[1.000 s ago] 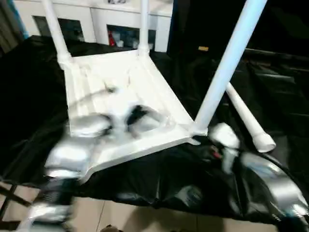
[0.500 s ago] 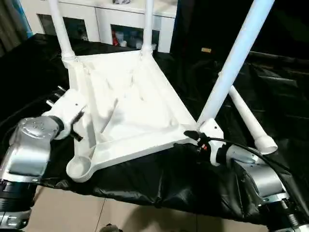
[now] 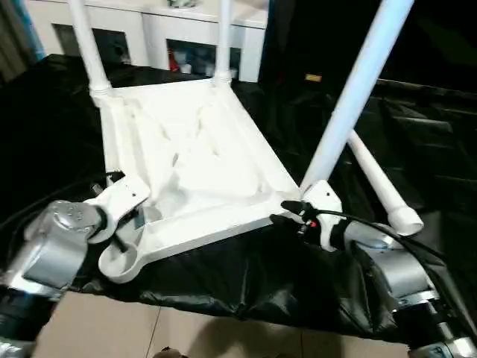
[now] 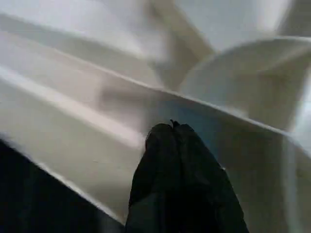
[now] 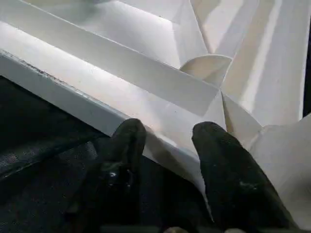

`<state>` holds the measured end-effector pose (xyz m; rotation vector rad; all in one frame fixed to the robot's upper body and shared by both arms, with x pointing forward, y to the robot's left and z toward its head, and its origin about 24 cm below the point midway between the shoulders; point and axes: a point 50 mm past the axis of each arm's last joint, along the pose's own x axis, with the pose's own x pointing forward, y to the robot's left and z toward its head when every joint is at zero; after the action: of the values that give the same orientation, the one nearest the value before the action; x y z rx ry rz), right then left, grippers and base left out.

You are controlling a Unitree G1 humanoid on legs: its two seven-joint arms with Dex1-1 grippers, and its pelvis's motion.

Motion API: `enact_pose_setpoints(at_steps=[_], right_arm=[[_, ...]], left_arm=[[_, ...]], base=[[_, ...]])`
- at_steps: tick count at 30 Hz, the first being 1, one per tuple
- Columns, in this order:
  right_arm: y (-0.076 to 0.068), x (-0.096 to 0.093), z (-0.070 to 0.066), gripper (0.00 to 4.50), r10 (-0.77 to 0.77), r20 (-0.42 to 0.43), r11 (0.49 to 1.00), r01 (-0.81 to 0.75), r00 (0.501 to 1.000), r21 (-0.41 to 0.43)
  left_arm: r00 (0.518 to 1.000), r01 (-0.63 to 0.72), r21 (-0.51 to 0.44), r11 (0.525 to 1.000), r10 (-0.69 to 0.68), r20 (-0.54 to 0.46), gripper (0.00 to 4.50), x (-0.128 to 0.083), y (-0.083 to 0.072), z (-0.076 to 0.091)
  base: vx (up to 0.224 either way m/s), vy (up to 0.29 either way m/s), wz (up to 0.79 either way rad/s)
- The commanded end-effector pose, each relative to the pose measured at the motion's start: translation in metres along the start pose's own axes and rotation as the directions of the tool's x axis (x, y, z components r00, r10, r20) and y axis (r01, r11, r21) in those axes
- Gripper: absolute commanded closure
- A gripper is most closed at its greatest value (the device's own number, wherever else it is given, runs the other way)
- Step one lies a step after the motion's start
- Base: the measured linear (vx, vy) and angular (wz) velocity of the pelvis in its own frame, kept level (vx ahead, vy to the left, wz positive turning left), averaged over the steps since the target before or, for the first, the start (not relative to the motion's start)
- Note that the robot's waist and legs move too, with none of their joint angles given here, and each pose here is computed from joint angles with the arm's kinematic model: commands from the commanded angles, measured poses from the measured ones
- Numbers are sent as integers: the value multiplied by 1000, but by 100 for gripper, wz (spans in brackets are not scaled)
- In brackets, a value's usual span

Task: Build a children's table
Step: Rotate table base

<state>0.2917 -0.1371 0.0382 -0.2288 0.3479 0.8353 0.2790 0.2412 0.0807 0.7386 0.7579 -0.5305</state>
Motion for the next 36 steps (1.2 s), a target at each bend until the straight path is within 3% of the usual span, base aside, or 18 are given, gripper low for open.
enact_pose_setpoints(at_steps=[1,5,8,15,18,22,26,32,36], right_arm=[[-2,3,-7,300,-31,-39,999,31,999,13],[-6,0,2,329,-30,7,999,30,1000,17],[-10,-14,8,358,4,16,1000,-4,1000,-5],[-17,-37,12,407,40,-28,998,-41,999,-48],[-17,-39,6,442,35,-74,998,-39,997,-52],[-13,-31,-8,448,29,-148,998,-37,989,-53],[-13,-21,-10,448,3,-150,999,-12,989,-53],[-19,6,-5,448,-67,-120,997,61,990,-57],[-21,26,6,448,-92,-87,994,86,992,-69]], left_arm=[[992,125,17,992,-125,-2,450,1,-17,1],[980,198,48,979,-198,-4,450,1,-27,2],[982,190,55,980,-191,15,450,5,-27,7],[976,213,68,975,-215,24,450,6,-29,12],[973,227,72,971,-229,26,450,7,-30,13],[969,241,76,968,-244,32,450,7,-32,14],[964,259,77,963,-263,42,450,6,-34,16],[925,366,89,926,-373,75,450,4,-49,19],[876,456,120,882,-469,116,450,0,-66,26]], base=[[0,0,0],[0,0,0],[0,0,0],[0,0,0],[0,0,0],[0,0,0],[0,0,0],[0,0,0],[0,0,0]])
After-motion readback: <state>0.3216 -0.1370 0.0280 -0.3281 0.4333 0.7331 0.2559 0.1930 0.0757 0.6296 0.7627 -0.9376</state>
